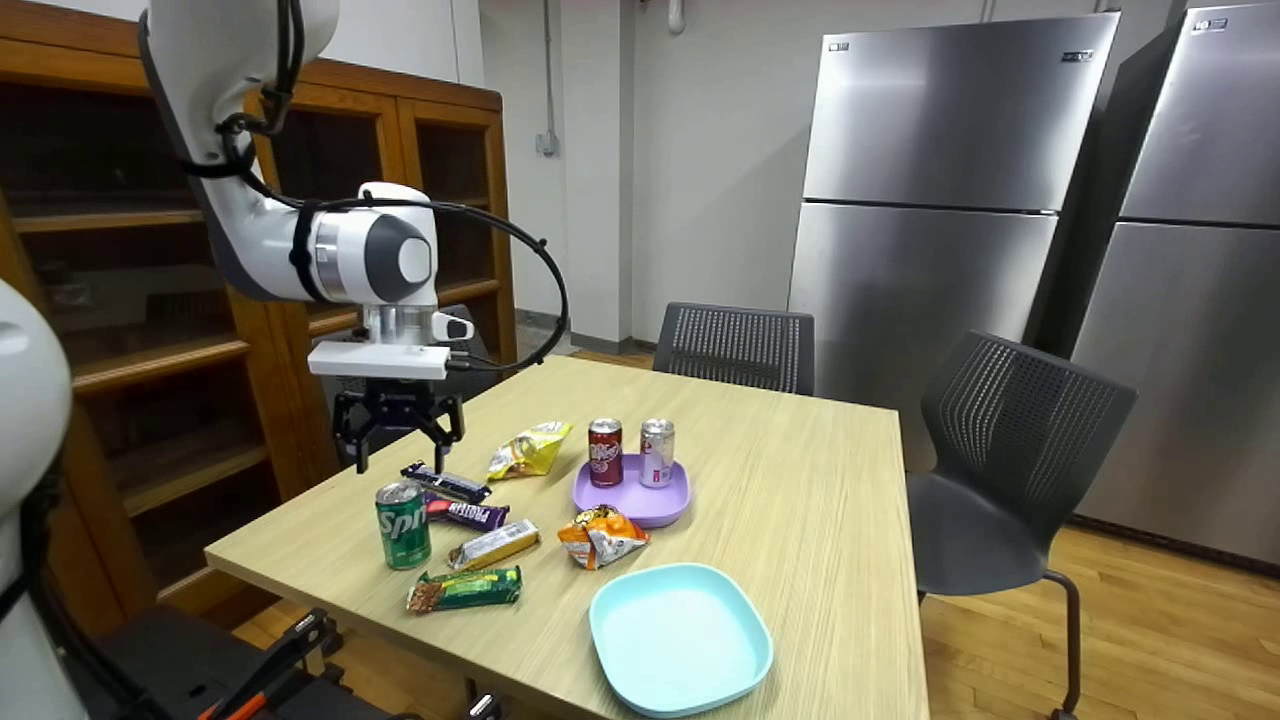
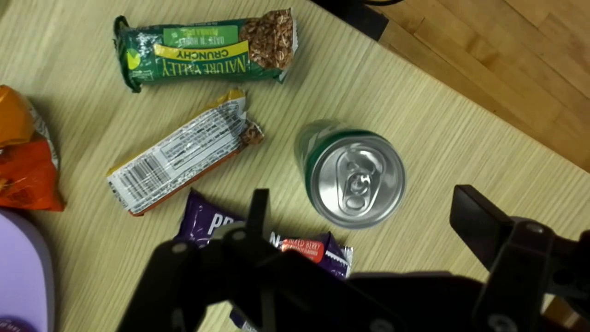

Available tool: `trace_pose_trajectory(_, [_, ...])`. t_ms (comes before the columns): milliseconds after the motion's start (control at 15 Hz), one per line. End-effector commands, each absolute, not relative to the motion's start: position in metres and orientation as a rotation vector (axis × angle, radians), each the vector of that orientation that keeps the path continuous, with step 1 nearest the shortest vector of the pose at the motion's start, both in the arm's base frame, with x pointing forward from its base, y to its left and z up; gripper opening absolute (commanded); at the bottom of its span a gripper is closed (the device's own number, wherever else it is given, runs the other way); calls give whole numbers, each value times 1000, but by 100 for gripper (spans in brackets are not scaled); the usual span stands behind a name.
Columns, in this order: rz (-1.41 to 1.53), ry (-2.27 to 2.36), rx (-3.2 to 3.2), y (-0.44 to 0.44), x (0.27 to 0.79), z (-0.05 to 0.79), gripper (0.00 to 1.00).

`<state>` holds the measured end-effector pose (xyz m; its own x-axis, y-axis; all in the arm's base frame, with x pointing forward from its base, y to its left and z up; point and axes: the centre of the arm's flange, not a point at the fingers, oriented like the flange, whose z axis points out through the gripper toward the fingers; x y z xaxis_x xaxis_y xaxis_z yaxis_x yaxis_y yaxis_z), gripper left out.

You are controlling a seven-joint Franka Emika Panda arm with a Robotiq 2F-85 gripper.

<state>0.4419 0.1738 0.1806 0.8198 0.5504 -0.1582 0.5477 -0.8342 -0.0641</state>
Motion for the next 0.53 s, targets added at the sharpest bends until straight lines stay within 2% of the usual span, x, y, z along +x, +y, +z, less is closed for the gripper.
trace_pose_trajectory(0, [253, -967, -2969, 178, 423, 169, 100])
trace_pose_trajectory(467, [166, -1036, -3013, 181, 417, 145, 100])
